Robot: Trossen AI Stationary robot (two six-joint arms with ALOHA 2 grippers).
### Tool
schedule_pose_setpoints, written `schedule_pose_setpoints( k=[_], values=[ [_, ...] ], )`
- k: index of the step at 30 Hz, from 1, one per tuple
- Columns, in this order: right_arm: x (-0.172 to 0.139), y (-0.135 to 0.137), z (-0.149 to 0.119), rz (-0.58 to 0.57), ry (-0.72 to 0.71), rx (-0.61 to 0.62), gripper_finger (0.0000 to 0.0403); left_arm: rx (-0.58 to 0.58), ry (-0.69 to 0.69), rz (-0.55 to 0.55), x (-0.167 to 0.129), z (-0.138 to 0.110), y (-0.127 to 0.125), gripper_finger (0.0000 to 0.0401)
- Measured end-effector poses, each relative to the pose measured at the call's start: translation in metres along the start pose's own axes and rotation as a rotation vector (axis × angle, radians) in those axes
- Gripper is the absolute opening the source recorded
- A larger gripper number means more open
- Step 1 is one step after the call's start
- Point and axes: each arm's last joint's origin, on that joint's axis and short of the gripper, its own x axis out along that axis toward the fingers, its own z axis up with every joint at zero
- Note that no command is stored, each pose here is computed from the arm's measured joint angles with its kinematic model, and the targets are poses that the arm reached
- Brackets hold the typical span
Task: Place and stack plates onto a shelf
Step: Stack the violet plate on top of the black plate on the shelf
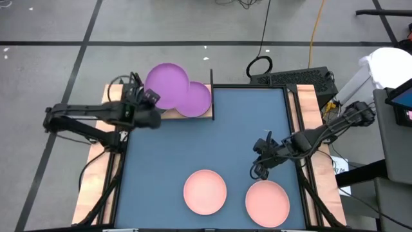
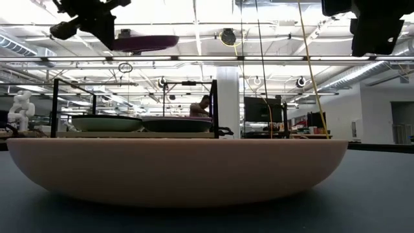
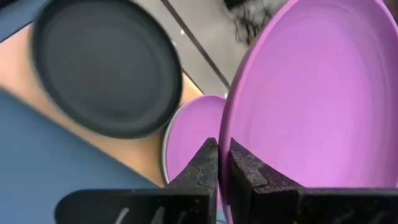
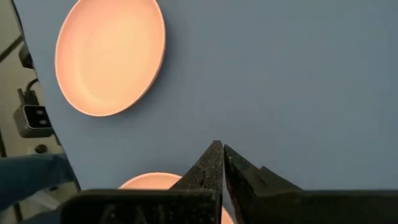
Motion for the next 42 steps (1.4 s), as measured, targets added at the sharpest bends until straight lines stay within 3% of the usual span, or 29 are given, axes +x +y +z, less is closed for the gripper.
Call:
schedule_pose_setpoints(
  k=[8,20,42],
  values=[
    [-0.014,-0.009,0.003,0.020,-0.027,-0.047,0.0000,0.022,-0.087,0.032,0.022,-0.026,-0.002,0.0011],
    [-0.032,-0.017,0.000,0.050,-0.046,-0.067,0.0000,-0.005,-0.184,0.225,0.071,-0.011,0.013,0.0011],
    [-0.036,-0.019,0.000,0.049,-0.051,-0.076,0.0000,-0.012,-0.190,0.408,0.094,0.001,0.037,0.0031]
  ],
)
